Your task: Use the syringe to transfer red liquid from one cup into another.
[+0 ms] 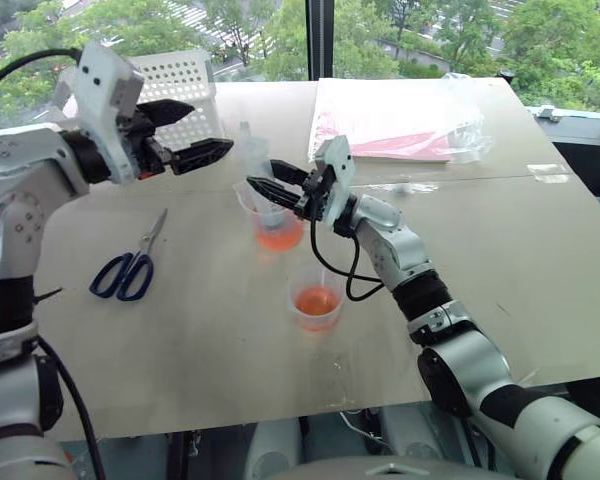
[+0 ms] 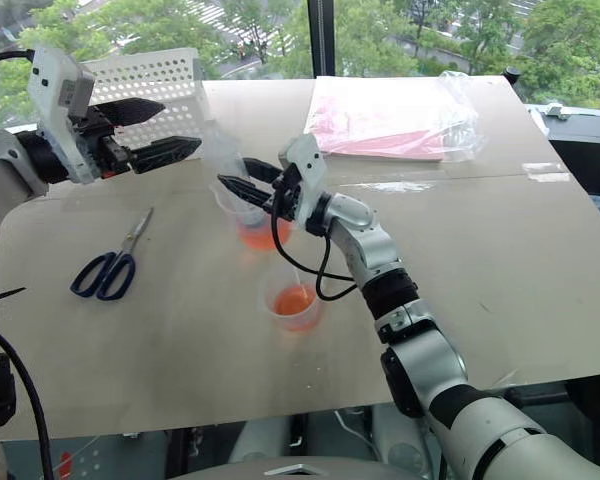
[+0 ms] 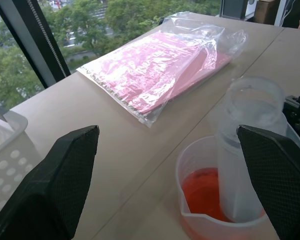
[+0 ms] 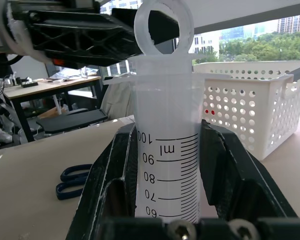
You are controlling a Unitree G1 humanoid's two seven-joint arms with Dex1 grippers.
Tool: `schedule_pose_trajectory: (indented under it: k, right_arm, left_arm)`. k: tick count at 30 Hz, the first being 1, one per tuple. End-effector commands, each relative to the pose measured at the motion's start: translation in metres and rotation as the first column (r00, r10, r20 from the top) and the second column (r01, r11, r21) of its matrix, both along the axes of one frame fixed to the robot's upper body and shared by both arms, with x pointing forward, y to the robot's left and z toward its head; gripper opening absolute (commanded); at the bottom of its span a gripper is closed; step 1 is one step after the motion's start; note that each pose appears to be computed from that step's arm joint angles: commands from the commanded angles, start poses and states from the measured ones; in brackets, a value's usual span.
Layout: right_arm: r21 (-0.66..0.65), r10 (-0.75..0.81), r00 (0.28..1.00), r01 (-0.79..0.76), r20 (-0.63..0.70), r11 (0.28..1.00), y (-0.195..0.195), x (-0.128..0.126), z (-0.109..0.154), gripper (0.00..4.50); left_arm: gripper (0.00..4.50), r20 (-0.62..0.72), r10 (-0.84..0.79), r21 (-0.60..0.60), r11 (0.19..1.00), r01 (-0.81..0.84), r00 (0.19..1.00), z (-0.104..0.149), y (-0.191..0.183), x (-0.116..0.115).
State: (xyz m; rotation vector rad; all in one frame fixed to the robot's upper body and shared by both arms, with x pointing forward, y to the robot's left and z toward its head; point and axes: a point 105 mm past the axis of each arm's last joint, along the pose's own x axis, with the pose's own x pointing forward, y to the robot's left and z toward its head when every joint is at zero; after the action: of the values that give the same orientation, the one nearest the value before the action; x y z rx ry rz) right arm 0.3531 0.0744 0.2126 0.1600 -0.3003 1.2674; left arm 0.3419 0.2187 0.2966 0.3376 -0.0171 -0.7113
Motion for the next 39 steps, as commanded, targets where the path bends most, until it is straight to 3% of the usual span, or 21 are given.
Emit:
schedule_pose_trajectory:
  k: [1,10,14,19,21,39]
  right_arm:
    - [0.051,0.054,0.997,-0.057,0.062,0.997,0.011,-0.012,0.020,1.34]
    - [0.025,0.071,0.995,-0.073,0.067,0.997,0.014,-0.013,0.016,1.34]
    - [0.016,0.086,0.994,-0.087,0.066,0.996,0.015,-0.014,0.015,1.34]
    - [0.006,0.090,0.994,-0.091,0.067,0.996,0.016,-0.014,0.014,1.34]
    - [0.002,0.090,0.994,-0.090,0.068,0.996,0.016,-0.014,0.014,1.34]
    - [-0.041,0.110,0.993,-0.109,0.040,0.993,0.024,-0.016,0.002,1.33]
  left_arm:
    - [4.50,0.057,-0.044,0.024,0.999,0.043,0.997,0.012,-0.007,0.001]
    - [4.50,0.037,-0.158,0.004,0.987,0.158,0.987,0.012,-0.020,0.000]
    - [3.34,0.039,-0.186,0.001,0.983,0.186,0.982,0.009,-0.026,0.003]
    - [0.74,0.073,-0.211,-0.015,0.977,0.212,0.975,0.016,-0.031,0.004]
    - [0.01,0.086,-0.214,-0.023,0.976,0.217,0.973,0.019,-0.032,0.005]
    - [0.00,0.170,-0.166,-0.055,0.983,0.178,0.971,0.043,-0.025,0.008]
